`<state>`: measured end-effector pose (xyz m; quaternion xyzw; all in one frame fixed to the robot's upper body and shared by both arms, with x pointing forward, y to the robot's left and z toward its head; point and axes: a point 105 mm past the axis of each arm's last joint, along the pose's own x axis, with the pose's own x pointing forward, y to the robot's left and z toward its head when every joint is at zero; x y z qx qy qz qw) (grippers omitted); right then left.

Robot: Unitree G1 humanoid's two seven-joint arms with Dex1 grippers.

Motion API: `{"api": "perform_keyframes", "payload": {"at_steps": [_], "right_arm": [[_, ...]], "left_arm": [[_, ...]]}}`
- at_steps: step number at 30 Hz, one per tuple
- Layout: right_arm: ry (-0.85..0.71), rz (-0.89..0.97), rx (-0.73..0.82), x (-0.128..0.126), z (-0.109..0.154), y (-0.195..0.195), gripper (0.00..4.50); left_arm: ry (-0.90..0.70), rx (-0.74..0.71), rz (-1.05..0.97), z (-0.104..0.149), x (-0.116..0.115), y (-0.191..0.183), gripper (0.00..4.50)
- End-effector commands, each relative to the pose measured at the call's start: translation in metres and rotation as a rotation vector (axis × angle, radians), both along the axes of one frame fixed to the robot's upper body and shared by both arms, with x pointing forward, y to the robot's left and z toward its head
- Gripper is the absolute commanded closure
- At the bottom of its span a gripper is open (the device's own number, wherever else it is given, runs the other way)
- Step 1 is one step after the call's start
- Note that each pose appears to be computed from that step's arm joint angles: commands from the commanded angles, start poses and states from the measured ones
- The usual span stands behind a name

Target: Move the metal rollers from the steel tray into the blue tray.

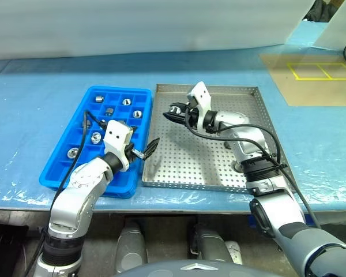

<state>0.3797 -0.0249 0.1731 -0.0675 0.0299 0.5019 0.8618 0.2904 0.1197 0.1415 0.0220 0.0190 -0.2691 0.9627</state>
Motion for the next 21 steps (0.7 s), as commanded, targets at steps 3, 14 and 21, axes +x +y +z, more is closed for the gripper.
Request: {"api": "perform_keyframes", "payload": {"at_steps": [3, 14, 21], "right_arm": [[-0.063, 0.076, 0.007, -0.001, 0.014, 0.034, 2.81], [-0.103, 0.269, -0.133, -0.013, -0.007, 0.083, 2.81], [-0.042, 0.346, -0.115, -0.025, -0.011, 0.1, 2.81]], "left_arm": [[-0.038, -0.009, 0.095, 0.012, -0.017, 0.01, 0.0], [0.019, -0.007, 0.262, -0.004, -0.054, 0.025, 0.0], [0.046, -0.023, 0.307, -0.013, -0.065, 0.028, 0.0]]}}
